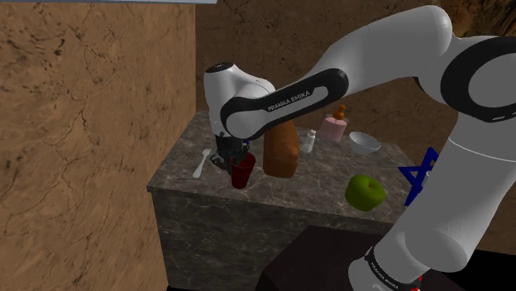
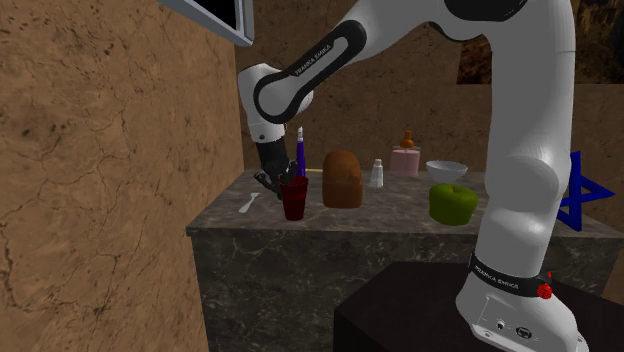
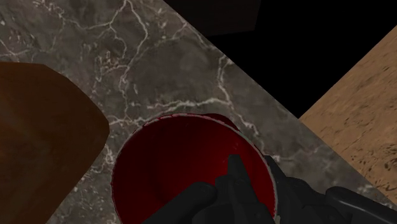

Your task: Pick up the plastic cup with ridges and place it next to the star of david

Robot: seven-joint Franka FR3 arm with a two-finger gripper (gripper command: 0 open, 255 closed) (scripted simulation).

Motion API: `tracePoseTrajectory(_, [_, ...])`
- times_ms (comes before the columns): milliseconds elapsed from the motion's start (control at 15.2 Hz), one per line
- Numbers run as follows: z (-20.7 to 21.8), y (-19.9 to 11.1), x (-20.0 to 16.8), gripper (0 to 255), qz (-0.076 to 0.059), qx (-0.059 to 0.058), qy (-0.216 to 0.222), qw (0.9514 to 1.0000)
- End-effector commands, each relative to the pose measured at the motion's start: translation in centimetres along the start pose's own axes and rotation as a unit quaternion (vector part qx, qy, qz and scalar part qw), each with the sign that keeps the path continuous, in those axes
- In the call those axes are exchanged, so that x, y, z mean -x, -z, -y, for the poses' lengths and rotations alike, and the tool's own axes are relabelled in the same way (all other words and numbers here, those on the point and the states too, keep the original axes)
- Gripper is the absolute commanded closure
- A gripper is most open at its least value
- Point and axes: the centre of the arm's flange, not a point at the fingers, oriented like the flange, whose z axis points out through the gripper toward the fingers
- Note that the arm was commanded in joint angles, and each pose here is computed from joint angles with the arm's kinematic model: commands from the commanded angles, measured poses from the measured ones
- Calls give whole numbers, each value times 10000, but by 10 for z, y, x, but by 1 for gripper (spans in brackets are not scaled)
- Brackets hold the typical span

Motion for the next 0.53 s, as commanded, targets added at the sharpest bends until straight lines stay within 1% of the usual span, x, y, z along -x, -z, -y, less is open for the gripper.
tracePoseTrajectory(0, [0, 0, 0, 255, -1, 0, 0, 10000])
tracePoseTrajectory(264, [0, 0, 0, 255, -1, 0, 0, 10000])
tracePoseTrajectory(462, [-3, 16, 1, 255, -1, 0, 0, 10000])
